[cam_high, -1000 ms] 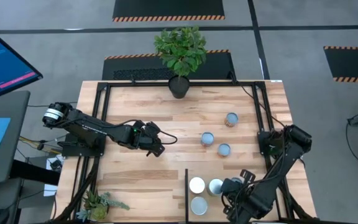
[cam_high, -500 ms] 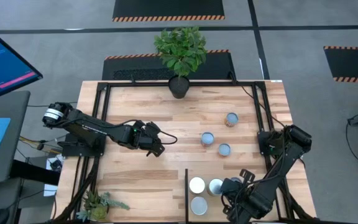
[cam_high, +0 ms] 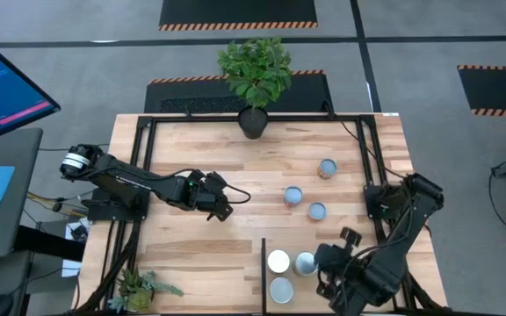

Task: Pick and place cans onto a shelf
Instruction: Put the canned beans on the shelf

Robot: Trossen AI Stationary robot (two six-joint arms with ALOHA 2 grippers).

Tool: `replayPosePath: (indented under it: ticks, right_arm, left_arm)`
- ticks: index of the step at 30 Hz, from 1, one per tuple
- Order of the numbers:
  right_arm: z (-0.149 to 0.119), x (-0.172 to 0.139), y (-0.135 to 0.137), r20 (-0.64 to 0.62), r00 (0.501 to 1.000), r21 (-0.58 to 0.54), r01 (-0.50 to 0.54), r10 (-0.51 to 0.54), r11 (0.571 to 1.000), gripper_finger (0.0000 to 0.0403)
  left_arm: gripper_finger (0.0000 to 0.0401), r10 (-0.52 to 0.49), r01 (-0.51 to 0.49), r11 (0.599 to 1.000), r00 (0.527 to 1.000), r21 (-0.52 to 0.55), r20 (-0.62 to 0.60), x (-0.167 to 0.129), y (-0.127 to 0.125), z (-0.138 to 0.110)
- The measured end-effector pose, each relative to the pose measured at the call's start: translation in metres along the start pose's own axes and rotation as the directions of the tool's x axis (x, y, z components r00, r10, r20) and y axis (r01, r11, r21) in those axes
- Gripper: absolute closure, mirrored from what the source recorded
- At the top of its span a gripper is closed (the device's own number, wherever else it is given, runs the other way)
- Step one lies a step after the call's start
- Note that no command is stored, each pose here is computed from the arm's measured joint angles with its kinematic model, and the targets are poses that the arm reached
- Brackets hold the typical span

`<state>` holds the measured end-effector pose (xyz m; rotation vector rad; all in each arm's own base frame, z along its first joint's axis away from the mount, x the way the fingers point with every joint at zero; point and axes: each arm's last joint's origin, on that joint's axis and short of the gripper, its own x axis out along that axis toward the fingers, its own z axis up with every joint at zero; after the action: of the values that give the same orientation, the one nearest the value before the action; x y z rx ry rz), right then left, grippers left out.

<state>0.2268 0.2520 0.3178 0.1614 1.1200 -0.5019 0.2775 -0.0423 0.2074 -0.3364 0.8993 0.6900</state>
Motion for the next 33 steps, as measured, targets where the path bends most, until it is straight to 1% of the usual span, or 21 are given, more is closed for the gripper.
replayPosePath:
  ticks: [2,4,7,10,14,18,22,24,28,29,33]
  right_arm:
    - [0.006,-0.001,-0.009,0.079,0.997,-0.020,0.024,-0.023,1.000,0.0348]
    - [0.011,0.000,-0.022,0.114,0.992,-0.038,0.052,-0.048,0.998,0.0353]
    - [0.019,0.003,-0.050,0.124,0.989,-0.004,0.079,-0.078,0.997,0.0366]
    - [0.020,0.010,-0.086,0.124,0.984,0.036,0.122,-0.126,0.992,0.0380]
    - [0.019,0.026,-0.140,0.110,0.972,0.138,0.191,-0.206,0.972,0.0389]
    - [0.015,0.047,-0.185,0.076,0.964,0.335,0.216,-0.255,0.917,0.0381]
    - [0.015,0.066,-0.211,0.099,0.967,0.468,0.162,-0.234,0.869,0.0360]
    - [0.018,0.075,-0.221,0.108,0.964,0.496,0.160,-0.243,0.853,0.0353]
    - [0.027,0.093,-0.239,0.084,0.958,0.490,0.201,-0.275,0.848,0.0347]
    - [0.032,0.097,-0.243,0.072,0.961,0.488,0.199,-0.267,0.849,0.0346]
    - [0.049,0.118,-0.255,0.013,0.979,0.435,0.177,-0.203,0.883,0.0346]
  left_arm:
    - [0.0401,0.000,0.000,1.000,1.000,0.000,0.000,0.000,0.000,0.000]
    - [0.0401,-0.001,0.001,1.000,1.000,0.000,0.001,0.000,0.000,0.000]
    - [0.0401,0.000,0.000,1.000,1.000,0.004,0.000,0.000,0.000,0.000]
    - [0.0401,0.000,0.000,1.000,1.000,0.014,0.000,0.000,0.000,0.000]
    - [0.0401,0.000,0.000,1.000,1.000,0.002,0.000,0.000,0.000,0.000]
    - [0.0401,0.000,0.000,1.000,1.000,0.001,0.000,0.000,0.000,0.000]
    - [0.0401,-0.001,0.001,1.000,1.000,-0.025,0.000,0.000,0.000,0.000]
    - [0.0401,0.000,0.000,0.999,1.000,-0.041,0.000,0.000,0.000,0.000]
    - [0.0401,0.000,0.000,0.998,1.000,-0.068,0.000,0.000,0.000,0.000]
    - [0.0401,0.000,0.000,0.998,1.000,-0.070,0.000,0.000,0.000,0.000]
    - [0.0401,-0.003,0.003,0.997,1.000,-0.075,0.002,0.000,0.000,0.000]
